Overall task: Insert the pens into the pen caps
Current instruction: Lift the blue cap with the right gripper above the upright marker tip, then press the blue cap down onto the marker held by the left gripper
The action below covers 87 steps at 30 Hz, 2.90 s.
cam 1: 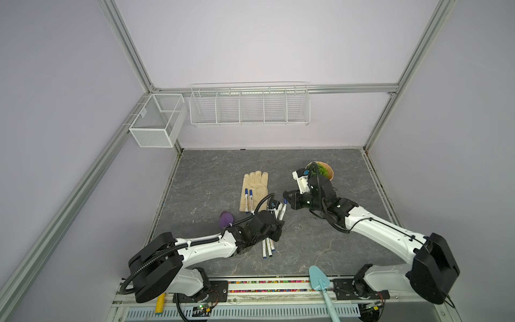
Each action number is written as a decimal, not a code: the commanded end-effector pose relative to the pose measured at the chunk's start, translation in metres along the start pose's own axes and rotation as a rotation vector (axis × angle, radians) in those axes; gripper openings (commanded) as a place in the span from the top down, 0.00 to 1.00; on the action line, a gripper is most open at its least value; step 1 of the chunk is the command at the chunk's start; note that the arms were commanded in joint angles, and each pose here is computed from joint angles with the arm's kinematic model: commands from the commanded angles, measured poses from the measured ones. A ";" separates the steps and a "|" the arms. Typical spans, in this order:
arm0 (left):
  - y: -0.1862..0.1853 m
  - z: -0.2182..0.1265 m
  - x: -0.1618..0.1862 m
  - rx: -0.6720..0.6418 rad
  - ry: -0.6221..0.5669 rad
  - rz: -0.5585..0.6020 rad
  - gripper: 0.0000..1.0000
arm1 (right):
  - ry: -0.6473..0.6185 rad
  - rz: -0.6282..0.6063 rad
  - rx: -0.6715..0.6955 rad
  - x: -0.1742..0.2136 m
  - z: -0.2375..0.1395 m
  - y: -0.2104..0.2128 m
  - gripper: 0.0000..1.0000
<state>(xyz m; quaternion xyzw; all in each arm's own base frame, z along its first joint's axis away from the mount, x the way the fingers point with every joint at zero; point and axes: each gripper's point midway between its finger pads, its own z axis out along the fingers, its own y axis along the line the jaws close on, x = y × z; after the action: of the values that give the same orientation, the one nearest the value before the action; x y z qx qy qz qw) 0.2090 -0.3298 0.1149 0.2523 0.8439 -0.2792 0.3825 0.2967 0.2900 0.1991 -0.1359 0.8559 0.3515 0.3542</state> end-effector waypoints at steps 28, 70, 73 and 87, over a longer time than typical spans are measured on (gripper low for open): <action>0.005 -0.025 -0.049 0.049 -0.194 -0.103 1.00 | 0.398 -0.004 -0.396 0.075 -0.024 0.045 0.93; -0.006 -0.026 -0.030 -0.006 -0.072 0.231 1.00 | 0.663 -0.104 -0.264 0.099 -0.024 0.044 0.92; -0.012 -0.027 -0.030 0.005 -0.081 0.264 1.00 | 0.673 -0.098 -0.264 0.099 -0.021 0.044 0.92; -0.037 -0.073 -0.093 0.133 -0.407 0.097 1.00 | 0.736 -0.017 -0.255 0.124 -0.009 0.037 0.92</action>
<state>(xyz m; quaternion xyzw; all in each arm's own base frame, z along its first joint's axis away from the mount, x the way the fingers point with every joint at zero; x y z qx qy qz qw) 0.1809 -0.2909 0.1020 0.3410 0.8331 -0.2191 0.3763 0.2255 0.3155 0.1793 -0.3143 0.8580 0.3901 0.1134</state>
